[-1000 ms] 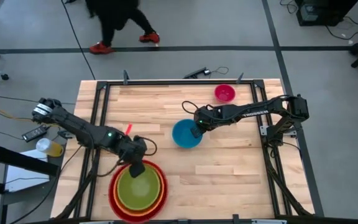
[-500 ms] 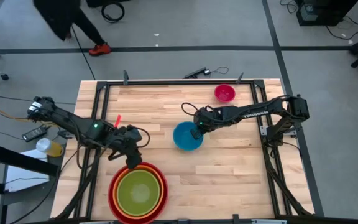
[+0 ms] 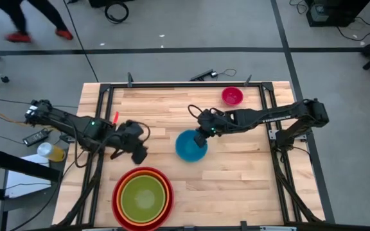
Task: Nest bowls inside each other by size order
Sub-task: Stack the blue bowl on top of the green bowl
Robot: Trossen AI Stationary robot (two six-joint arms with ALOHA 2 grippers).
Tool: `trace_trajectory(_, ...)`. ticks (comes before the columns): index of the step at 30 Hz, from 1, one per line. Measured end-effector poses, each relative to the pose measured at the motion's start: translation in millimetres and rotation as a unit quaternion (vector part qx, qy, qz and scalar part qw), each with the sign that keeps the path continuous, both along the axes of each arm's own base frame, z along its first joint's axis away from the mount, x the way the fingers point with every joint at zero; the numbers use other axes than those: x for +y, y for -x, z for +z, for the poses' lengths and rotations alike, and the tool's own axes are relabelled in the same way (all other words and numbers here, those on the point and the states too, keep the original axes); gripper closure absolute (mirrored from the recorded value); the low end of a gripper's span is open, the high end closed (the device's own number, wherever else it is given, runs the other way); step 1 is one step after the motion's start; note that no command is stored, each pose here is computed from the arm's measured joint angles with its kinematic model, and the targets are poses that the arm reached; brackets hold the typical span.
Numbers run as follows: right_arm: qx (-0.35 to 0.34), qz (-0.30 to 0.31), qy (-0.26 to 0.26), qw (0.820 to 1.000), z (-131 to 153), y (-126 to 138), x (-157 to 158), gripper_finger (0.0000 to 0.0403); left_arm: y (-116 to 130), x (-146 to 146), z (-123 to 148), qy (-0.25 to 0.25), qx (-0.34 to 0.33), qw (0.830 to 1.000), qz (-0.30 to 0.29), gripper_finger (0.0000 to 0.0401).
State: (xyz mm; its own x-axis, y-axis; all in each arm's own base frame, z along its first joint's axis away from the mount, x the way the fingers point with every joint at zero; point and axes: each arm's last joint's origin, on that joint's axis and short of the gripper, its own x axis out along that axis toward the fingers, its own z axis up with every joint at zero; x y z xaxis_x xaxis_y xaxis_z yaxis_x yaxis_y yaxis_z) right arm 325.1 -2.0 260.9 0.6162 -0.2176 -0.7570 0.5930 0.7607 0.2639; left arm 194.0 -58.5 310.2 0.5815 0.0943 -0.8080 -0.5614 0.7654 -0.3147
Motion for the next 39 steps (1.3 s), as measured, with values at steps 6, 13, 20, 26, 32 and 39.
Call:
trace_trajectory(6, 0.016, -0.003, 0.032, 0.999, -1.8, -12.3, -7.6, 0.0394, -20.5, 14.9, 5.7, -0.073, -0.066, 0.995, 0.012, 0.0232)
trace_trajectory(13, 0.090, -0.062, -0.002, 0.994, -28.7, -12.6, -21.9, 0.0301, -30.9, 19.1, -0.5, -0.061, -0.054, 0.997, 0.008, 0.0232)
trace_trajectory(20, 0.145, -0.054, -0.041, 0.987, -64.4, -24.1, -19.6, 0.0196, -31.2, 18.9, -1.0, -0.060, -0.053, 0.997, 0.006, 0.0232)
trace_trajectory(26, 0.185, -0.058, -0.057, 0.979, -94.8, -31.7, -15.4, 0.0186, -32.1, 18.7, -2.9, -0.061, -0.046, 0.997, 0.006, 0.0232)
trace_trajectory(32, 0.174, -0.034, -0.044, 0.983, -89.5, -32.4, -0.4, 0.0320, -44.8, 19.4, -10.9, -0.067, -0.041, 0.997, 0.005, 0.0232)
trace_trajectory(39, 0.065, -0.058, 0.028, 0.996, -39.1, -24.5, 12.7, 0.0377, -71.2, 20.5, -29.1, -0.074, -0.034, 0.997, -0.005, 0.0231)
